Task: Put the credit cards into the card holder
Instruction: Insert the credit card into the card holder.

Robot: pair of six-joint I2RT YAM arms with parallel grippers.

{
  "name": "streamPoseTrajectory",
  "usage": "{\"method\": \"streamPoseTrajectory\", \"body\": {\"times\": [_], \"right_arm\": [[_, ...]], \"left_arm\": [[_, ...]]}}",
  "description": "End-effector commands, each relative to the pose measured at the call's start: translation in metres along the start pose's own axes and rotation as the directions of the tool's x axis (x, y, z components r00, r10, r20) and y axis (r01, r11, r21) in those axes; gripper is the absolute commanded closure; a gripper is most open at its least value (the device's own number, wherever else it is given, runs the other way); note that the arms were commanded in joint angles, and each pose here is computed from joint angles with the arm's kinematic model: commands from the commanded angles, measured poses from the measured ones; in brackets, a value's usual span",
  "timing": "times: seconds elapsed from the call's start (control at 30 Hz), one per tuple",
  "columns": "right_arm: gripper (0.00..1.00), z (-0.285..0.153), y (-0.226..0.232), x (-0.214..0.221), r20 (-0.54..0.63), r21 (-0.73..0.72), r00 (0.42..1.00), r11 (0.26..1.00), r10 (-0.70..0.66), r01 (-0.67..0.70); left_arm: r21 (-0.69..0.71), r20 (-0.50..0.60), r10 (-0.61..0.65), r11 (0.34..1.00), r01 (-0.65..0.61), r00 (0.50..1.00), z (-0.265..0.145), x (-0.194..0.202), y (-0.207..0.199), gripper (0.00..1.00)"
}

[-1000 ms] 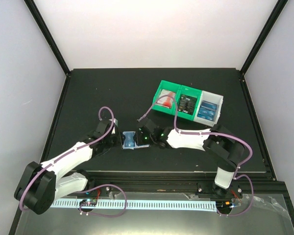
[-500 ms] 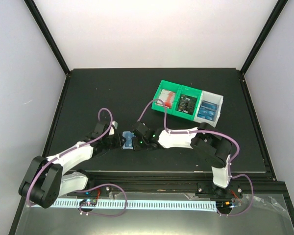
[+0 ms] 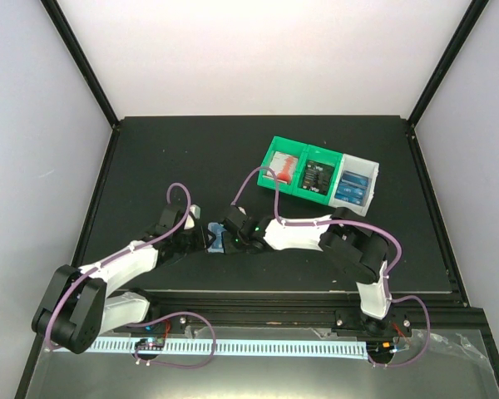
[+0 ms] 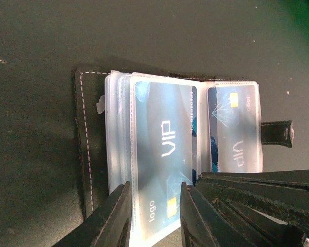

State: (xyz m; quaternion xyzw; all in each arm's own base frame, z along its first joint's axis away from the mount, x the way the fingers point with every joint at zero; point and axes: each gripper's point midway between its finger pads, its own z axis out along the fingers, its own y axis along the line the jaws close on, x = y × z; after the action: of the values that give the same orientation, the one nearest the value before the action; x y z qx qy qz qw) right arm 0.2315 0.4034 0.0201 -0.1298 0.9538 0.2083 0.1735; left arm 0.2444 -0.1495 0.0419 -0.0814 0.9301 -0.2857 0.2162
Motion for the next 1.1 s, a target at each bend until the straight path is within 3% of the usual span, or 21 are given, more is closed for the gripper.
{"method": "streamPoseTrajectory", "body": {"times": [0.0, 0.3, 0.5, 0.77, 1.07], "right_arm": [[0.99, 0.011, -0.016, 0.008, -0.018, 0.068, 1.000, 0.997, 0.019, -0.018], [0.99, 0.011, -0.016, 0.008, -0.018, 0.062, 0.999, 0.998, 0.027, -0.026], [0.99, 0.011, -0.014, 0.009, -0.016, 0.053, 0.999, 0.998, 0.030, -0.029], [0.99, -0.001, -0.003, -0.001, 0.032, -0.018, 0.999, 0.999, 0.034, -0.034], [0.79, -0.049, -0.006, -0.031, 0.211, -0.025, 0.975, 0.997, 0.070, -0.066]], "left_arm": [[0.027, 0.005, 0.014, 1.000, -0.014, 1.000, 0.001, -0.004, -0.005, 0.72], [0.021, -0.035, 0.006, 1.000, -0.005, 0.999, 0.008, 0.002, -0.001, 0.72], [0.067, -0.025, 0.017, 0.998, -0.015, 1.000, 0.005, 0.000, -0.010, 0.80], [0.154, -0.041, 0.052, 0.987, -0.045, 0.998, 0.003, 0.002, -0.026, 0.81], [0.225, -0.053, 0.063, 0.973, -0.050, 0.997, 0.001, 0.001, -0.041, 0.76]]}}
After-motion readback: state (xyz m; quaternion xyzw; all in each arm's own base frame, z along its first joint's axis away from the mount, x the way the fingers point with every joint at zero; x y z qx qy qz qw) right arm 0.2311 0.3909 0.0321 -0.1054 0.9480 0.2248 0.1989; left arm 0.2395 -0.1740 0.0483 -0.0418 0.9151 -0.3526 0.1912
